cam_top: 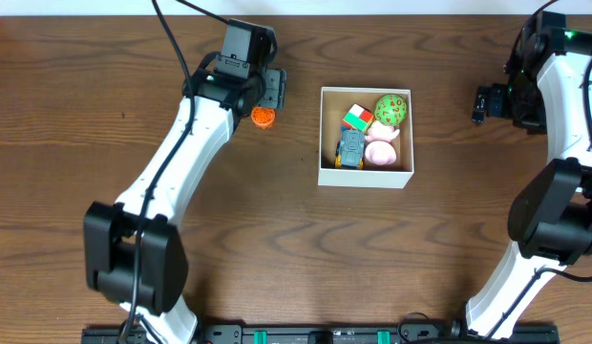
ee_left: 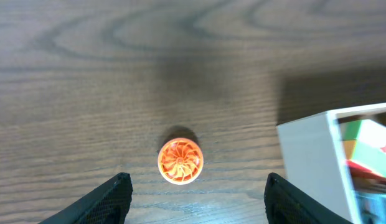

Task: Pack container
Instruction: 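Close the left gripper on the orange lid's rim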

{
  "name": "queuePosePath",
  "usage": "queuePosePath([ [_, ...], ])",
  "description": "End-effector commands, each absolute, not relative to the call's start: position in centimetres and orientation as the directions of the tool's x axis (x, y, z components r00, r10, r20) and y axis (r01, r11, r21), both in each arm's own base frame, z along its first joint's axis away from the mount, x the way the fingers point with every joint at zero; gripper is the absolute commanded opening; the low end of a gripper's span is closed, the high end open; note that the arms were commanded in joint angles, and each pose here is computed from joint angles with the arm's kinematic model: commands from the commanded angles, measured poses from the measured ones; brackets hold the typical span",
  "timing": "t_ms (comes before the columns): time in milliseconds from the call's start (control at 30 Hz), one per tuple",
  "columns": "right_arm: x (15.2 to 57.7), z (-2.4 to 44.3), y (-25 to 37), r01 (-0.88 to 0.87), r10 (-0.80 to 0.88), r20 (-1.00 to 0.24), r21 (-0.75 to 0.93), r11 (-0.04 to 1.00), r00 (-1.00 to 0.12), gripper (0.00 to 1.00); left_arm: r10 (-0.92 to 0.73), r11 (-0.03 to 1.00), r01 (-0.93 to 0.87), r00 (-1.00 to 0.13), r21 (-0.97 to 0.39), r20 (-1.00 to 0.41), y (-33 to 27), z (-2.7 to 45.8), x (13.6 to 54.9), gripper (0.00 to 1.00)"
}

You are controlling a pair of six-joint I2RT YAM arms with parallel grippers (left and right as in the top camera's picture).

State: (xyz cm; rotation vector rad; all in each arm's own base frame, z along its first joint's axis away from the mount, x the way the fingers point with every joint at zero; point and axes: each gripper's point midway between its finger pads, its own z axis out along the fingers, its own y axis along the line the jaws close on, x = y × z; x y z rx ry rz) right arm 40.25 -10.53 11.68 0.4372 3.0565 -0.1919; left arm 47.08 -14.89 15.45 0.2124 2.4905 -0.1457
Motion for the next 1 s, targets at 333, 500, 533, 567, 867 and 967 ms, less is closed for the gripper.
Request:
queuePosePath([
  [333,40.2,11.9,-10.6,0.277,0.271,-0.068,-0.115,0.954,-0.960,0.99,0.135,0.986,0.165,-0.863,-0.019,-0.487,-14.1,6.5,48.7,0.69],
  [500,40.2,11.9,-10.6,0.277,0.271,-0.068,-0.115,0.954,-0.960,0.99,0.137,0.987,0.162,-0.869,-0.012,-0.475,-14.0,5.1,48.9,0.70],
  [533,40.2,11.9,-10.6,0.277,0.271,-0.068,-0.115,0.954,-0.960,0.99,0.135,0.988,0.156,-0.870,-0.004,-0.474,-13.9,4.8,49.0,0.70],
  [567,40.2,11.9,-10.6,0.277,0.271,-0.068,-0.115,0.954,-0.960,0.99,0.131,0.990,0.144,-0.872,0.008,-0.472,-13.6,4.6,49.1,0.70],
  [867,40.2,11.9,-10.6,0.277,0.271,-0.068,-0.116,0.954,-0.960,0.99,0.130,0.991,0.130,-0.875,0.033,-0.466,-13.1,3.9,49.2,0.71],
  [967,40.2,11.9,-10.6,0.277,0.271,-0.068,-0.116,0.954,-0.960,0.99,0.131,0.991,0.130,-0.877,0.034,-0.463,-13.1,3.7,49.2,0.71],
])
